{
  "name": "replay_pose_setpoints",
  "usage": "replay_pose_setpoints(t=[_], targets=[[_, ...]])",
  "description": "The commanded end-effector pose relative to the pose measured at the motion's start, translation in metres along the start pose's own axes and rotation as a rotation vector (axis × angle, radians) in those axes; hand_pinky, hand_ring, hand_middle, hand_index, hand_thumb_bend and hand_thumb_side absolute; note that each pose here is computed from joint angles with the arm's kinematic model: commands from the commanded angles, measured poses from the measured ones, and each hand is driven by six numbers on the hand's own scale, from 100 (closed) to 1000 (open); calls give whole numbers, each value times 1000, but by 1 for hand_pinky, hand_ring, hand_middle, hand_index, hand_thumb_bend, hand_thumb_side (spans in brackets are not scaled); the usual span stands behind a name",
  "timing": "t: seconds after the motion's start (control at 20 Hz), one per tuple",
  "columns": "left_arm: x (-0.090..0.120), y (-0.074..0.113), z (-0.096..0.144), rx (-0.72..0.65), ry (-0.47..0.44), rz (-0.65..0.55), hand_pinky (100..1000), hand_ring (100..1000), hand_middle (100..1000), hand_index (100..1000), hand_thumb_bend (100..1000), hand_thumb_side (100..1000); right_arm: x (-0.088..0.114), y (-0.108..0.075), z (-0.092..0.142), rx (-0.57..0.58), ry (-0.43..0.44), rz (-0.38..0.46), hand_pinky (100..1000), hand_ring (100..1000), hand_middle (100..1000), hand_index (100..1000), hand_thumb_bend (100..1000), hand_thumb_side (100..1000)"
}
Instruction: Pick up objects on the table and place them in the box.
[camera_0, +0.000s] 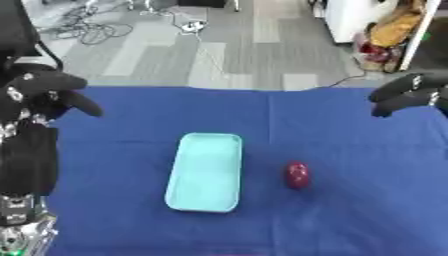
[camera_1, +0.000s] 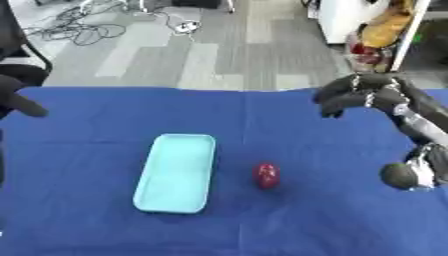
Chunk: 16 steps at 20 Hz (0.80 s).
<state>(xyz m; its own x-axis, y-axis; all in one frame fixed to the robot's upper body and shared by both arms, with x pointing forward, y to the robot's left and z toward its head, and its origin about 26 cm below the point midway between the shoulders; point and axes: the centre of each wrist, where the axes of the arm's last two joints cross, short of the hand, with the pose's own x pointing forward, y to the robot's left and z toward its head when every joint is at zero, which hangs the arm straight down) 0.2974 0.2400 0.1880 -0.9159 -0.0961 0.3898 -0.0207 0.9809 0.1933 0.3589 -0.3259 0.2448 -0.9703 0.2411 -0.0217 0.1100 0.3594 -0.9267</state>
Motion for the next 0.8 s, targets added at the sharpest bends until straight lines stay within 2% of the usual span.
replay_pose_setpoints(t=[0.05, 0.4, 0.8], targets=[[4, 4, -5, -25, -21, -8, 448, 487, 602, 726, 454, 805, -7, -10, -1, 132, -46, 61, 497, 636, 833, 874, 568, 1000], [4, 2, -7, -33, -23, 2, 448, 486, 604, 726, 453, 804, -8, -9, -14, 241, -73, 72, 509, 633, 797, 896, 594, 1000], [5, 0, -13, -33, -42, 19, 450, 487, 607, 728, 447, 801, -13, -6, -14, 229, -63, 57, 489, 592, 746, 883, 626, 1000]])
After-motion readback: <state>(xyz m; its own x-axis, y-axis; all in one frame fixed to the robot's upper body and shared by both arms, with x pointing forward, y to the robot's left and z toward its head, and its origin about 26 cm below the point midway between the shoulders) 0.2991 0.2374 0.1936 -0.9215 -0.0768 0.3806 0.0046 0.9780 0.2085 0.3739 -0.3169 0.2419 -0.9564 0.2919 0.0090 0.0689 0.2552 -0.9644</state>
